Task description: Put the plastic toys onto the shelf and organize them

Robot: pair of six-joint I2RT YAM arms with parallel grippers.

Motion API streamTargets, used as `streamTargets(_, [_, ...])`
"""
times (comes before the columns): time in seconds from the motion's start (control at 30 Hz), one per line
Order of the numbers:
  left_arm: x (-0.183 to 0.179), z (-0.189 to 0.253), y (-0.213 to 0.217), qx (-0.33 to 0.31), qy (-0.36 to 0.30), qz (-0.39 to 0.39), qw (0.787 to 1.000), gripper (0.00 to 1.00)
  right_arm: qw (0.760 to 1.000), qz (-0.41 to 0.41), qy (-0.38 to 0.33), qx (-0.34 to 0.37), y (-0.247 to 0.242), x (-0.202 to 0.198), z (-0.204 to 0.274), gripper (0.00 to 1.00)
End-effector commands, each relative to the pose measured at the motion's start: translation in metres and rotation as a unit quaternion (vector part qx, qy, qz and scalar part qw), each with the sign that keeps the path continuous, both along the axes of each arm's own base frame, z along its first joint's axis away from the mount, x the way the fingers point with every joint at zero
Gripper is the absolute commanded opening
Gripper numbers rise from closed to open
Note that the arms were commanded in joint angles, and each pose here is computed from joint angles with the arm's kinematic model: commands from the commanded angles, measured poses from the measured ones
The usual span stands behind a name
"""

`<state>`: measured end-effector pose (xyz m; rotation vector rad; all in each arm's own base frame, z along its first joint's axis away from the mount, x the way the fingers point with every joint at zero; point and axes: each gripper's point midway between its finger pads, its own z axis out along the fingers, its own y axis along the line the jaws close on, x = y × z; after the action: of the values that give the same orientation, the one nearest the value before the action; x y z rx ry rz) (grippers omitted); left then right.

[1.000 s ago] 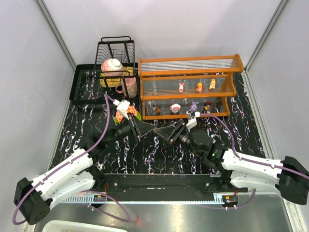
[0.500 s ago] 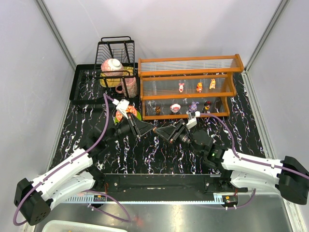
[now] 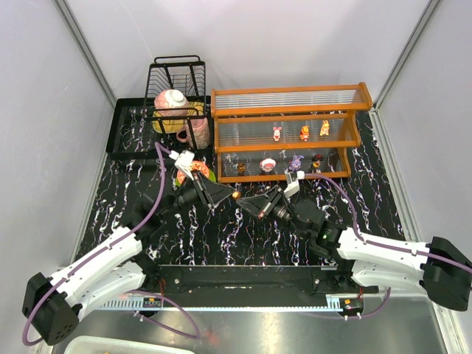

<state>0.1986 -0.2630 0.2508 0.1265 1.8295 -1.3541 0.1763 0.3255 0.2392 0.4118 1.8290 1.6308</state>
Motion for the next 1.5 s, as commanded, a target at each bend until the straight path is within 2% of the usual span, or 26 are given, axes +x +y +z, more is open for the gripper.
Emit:
streamTargets(0.0, [-0.011, 0.015, -0.008, -0.033, -0.014, -0.035, 0.999, 0.02, 0.999, -0.023, -0.018, 0.018, -0.007, 0.008, 0.017, 0.0])
streamTargets(0.03, [-0.012, 0.014, -0.007, -0.034, -0.012, -0.036, 0.999, 0.03, 0.999, -0.027, -0.019, 0.015, -0.008, 0.009, 0.017, 0.0])
streamTargets(0.1, [-0.011, 0.014, -0.007, -0.035, -0.012, -0.037, 0.999, 0.13, 0.999, -0.032, -0.023, 0.005, -0.011, 0.009, 0.018, 0.0])
streamTargets(0.3, [-0.011, 0.013, -0.006, -0.034, -0.012, -0.035, 0.999, 0.12, 0.998, -0.041, -0.039, -0.005, -0.019, 0.009, 0.022, 0.0])
streamTargets(0.43, [-0.012, 0.016, -0.006, -0.038, -0.014, -0.037, 0.999, 0.11, 0.998, -0.037, -0.044, -0.013, -0.019, 0.008, 0.021, 0.37])
streamTargets(0.57, [-0.013, 0.019, -0.008, -0.043, -0.016, -0.045, 0.998, 0.11, 0.999, -0.03, -0.044, -0.01, -0.015, 0.008, 0.02, 0.47])
streamTargets(0.73, [-0.016, 0.021, -0.011, -0.049, -0.014, -0.057, 0.997, 0.1, 0.998, -0.027, -0.048, -0.002, -0.012, 0.009, 0.022, 0.49])
streamTargets(1.03, [-0.02, 0.023, -0.013, -0.066, -0.011, -0.066, 0.996, 0.1, 0.998, -0.023, -0.053, 0.009, -0.01, 0.009, 0.024, 0.48])
streamTargets(1.2, [-0.021, 0.023, -0.015, -0.074, -0.006, -0.072, 0.995, 0.1, 0.998, -0.023, -0.057, 0.02, -0.011, 0.008, 0.028, 0.42])
streamTargets(1.3, [-0.021, 0.022, -0.015, -0.079, -0.003, -0.074, 0.994, 0.1, 0.998, -0.023, -0.059, 0.022, -0.011, 0.008, 0.027, 0.31])
streamTargets(1.33, [-0.022, 0.022, -0.015, -0.081, -0.003, -0.075, 0.994, 0.1, 0.998, -0.023, -0.061, 0.025, -0.011, 0.008, 0.029, 0.24])
streamTargets(1.43, [-0.022, 0.022, -0.015, -0.084, -0.002, -0.074, 0.994, 0.1, 0.997, -0.024, -0.062, 0.029, -0.012, 0.009, 0.032, 0.1])
streamTargets(1.47, [-0.021, 0.021, -0.015, -0.084, 0.0, -0.073, 0.994, 0.1, 0.997, -0.023, -0.062, 0.029, -0.011, 0.008, 0.032, 0.01])
